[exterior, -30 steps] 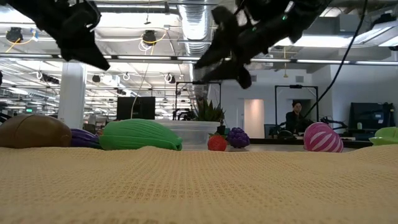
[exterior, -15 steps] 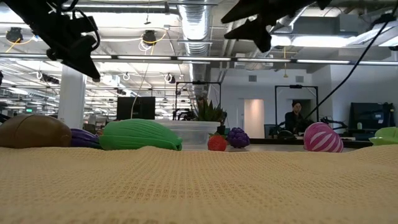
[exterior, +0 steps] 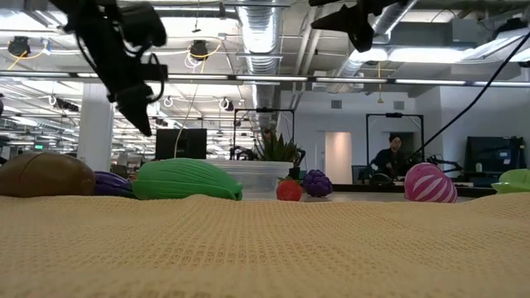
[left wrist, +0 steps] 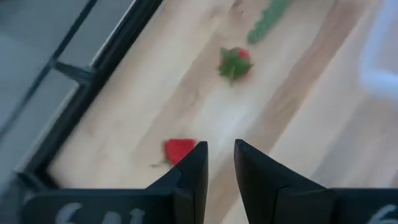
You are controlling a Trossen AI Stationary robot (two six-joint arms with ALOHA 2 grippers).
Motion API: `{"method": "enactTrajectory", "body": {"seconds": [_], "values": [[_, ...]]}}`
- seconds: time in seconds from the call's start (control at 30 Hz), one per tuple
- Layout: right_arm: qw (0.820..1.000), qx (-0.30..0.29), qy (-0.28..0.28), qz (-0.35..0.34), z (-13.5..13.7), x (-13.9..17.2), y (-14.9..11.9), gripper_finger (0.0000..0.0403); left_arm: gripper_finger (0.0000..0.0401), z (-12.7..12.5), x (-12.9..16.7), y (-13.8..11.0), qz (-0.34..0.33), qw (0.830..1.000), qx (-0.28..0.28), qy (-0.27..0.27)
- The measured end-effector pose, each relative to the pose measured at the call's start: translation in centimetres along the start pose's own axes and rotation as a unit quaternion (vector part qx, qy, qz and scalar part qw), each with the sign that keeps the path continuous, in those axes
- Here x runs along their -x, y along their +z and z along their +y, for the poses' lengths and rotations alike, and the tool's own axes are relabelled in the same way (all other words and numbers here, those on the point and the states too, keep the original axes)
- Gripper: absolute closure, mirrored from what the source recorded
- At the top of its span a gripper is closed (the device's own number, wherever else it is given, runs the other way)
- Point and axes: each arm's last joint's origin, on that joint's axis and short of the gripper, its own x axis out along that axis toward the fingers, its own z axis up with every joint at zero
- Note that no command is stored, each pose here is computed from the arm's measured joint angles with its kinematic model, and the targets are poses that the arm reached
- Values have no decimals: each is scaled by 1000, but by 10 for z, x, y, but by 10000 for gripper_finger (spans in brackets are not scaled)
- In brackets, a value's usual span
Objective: Pick and placing Produce into tupperware
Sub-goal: Put the top left red strawberry into the transparent bin
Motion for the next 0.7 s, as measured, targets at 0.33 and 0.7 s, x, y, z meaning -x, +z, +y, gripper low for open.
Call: {"method": "enactTrajectory", "body": {"seconds": [0.33, 0.7], "values": [[1000, 2, 15, 26, 11, 0, -8, 225, 331, 36, -13, 68, 88, 982, -167, 29], [999, 0, 31, 40, 24, 1, -15, 225, 331, 94, -60, 96, 303, 950, 62, -40]]}}
